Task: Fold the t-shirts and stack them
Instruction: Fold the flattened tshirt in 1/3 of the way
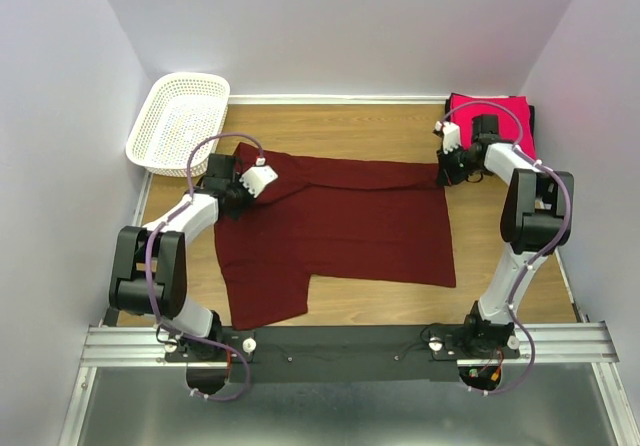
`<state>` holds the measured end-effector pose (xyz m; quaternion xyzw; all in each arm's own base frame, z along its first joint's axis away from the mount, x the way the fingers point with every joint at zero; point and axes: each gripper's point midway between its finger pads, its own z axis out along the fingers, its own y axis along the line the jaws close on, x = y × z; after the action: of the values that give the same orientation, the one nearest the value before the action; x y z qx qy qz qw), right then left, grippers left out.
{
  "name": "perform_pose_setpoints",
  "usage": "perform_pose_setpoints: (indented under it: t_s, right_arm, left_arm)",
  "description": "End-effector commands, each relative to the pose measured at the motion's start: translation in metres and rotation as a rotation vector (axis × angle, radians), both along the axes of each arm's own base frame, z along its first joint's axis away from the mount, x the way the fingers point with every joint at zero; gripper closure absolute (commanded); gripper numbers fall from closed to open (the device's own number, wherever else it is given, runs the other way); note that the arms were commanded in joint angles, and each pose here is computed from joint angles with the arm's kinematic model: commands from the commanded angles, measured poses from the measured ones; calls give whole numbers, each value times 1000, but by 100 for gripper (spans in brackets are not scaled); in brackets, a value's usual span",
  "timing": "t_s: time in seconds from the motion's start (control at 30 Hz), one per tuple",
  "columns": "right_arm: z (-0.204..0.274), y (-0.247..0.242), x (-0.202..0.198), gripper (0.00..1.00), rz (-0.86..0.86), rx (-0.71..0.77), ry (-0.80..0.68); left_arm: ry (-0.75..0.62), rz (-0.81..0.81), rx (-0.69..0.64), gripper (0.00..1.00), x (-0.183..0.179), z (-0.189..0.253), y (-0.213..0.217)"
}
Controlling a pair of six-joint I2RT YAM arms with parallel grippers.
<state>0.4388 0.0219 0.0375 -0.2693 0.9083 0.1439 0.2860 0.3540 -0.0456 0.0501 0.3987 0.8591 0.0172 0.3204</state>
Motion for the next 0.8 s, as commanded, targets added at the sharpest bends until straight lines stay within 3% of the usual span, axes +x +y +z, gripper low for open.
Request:
perform_pose_setpoints:
  t_s: [0.0,0.33,0.77]
  right_arm:
    - [-7,5,-8,100,31,28,33]
    - [23,0,9,100,10,2,-31]
    - [30,-1,-7,99,45,-22,-23]
  left_arm:
    - [30,-3,-2,100,-1,-10,0]
    - [-50,15,-28,100,34,38,7]
    - [-43,-19,-18,100,12,47,9]
